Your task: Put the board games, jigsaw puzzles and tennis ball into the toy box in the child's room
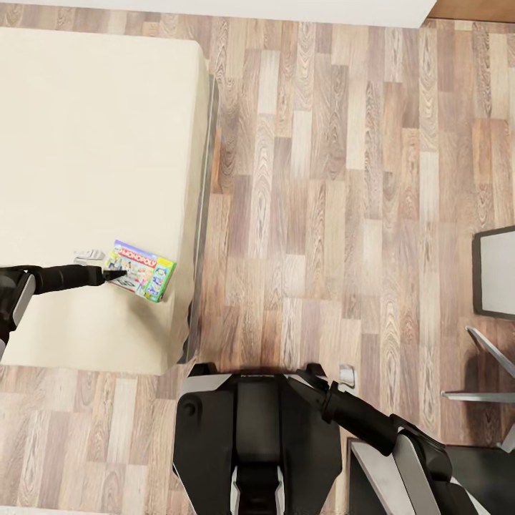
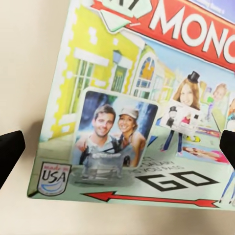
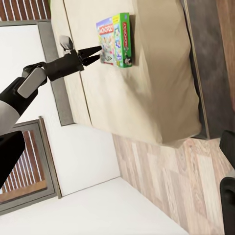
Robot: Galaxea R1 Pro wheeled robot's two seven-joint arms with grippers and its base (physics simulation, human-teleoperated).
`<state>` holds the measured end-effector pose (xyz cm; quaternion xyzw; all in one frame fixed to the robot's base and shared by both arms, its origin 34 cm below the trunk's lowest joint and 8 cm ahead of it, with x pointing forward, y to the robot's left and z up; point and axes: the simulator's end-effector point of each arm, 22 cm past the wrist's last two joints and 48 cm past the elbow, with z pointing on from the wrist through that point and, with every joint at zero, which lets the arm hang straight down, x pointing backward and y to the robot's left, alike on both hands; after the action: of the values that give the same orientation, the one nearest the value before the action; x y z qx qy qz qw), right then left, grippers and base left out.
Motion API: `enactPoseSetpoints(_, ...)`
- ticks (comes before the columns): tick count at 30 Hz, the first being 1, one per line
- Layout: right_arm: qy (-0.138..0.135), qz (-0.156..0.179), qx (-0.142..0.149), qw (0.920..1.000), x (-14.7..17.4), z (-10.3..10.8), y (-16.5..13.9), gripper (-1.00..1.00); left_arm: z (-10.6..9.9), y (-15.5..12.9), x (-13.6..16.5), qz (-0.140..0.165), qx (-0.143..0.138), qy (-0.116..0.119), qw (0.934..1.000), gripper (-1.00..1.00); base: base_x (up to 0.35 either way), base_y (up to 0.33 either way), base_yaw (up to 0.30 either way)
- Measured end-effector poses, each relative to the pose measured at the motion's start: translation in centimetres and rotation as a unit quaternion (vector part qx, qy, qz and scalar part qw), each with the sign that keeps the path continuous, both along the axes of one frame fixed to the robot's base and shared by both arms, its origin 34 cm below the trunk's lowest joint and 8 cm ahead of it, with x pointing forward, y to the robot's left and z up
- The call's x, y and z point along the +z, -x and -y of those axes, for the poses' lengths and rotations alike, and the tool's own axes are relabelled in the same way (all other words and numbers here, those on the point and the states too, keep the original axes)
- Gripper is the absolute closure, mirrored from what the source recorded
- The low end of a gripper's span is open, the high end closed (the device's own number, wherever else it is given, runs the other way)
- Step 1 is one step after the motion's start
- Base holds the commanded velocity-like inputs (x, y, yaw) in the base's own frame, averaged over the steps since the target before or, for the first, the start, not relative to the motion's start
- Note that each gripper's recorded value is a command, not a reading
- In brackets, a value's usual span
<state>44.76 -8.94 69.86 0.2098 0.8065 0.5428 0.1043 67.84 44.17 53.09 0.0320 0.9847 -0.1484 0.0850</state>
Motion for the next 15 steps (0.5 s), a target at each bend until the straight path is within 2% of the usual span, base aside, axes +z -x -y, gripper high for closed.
enactPoseSetpoints(15, 0.0, -0.005, 0.0, 1.0, -0.3, 0.0, 0.29, -1.0, -0.06, 0.43, -0.49, -0.004, -0.001, 0.0, 1.0, -1.0, 0.0, 0.0, 0.0)
